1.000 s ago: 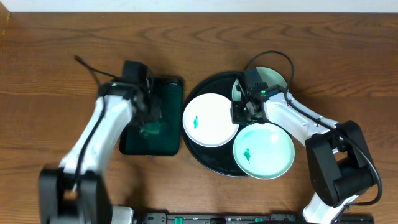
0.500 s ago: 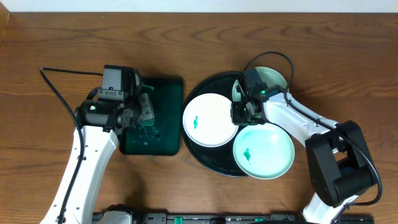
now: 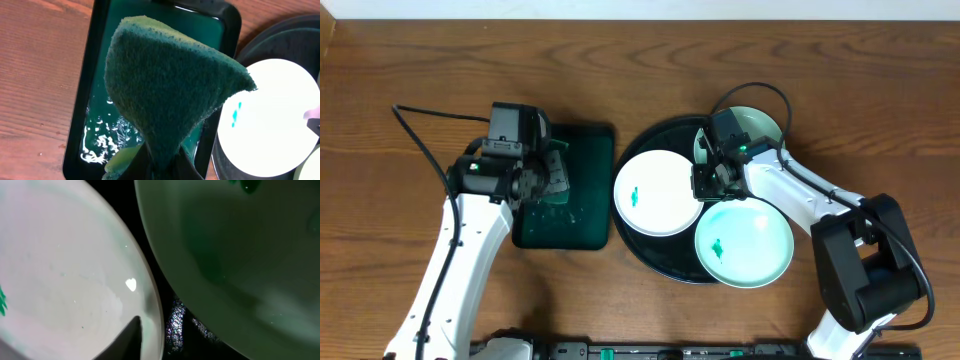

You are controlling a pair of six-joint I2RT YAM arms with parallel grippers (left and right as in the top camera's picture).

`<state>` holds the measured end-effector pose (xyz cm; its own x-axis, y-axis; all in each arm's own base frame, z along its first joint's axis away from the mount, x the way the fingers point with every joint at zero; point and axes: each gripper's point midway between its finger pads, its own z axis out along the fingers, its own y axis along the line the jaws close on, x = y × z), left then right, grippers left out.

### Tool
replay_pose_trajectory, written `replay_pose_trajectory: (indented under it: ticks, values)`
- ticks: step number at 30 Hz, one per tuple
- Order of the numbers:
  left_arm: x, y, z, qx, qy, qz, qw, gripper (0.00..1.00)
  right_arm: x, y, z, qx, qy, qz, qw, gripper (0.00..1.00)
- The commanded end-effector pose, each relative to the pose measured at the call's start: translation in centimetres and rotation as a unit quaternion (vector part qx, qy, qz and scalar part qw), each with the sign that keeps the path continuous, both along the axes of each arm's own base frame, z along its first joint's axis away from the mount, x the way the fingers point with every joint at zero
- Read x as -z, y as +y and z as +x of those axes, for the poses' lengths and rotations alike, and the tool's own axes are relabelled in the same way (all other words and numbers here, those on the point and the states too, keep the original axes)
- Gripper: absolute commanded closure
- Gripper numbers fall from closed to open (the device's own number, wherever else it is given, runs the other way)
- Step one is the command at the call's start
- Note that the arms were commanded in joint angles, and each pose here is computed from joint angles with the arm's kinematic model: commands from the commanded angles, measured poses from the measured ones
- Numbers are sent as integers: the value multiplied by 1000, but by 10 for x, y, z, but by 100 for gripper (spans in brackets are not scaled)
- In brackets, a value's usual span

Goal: Clean dirty plates on tray and stack at the side
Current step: 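Grasp the green sponge with the left gripper and lift it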

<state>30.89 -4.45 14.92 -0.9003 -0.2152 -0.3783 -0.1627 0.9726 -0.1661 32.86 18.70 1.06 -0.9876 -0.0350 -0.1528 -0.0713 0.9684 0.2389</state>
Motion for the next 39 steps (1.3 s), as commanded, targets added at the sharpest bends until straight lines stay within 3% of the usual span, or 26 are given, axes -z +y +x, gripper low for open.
replay_pose_trajectory:
  ticks: [1,6,18,39]
  values:
    - [2,3,3,-3,3,10,1000,93,1,3,-2,-7,-2,-1,1000,85]
    - [2,3,3,-3,4,10,1000,93,0,3,-1,-7,-3,0,1000,98]
    - [3,3,2,-3,6,10,1000,93,0,2,-3,55,16,7,998,99]
    - [12,3,-2,-3,14,11,1000,93,-25,-6,1,61,-17,-6,998,99]
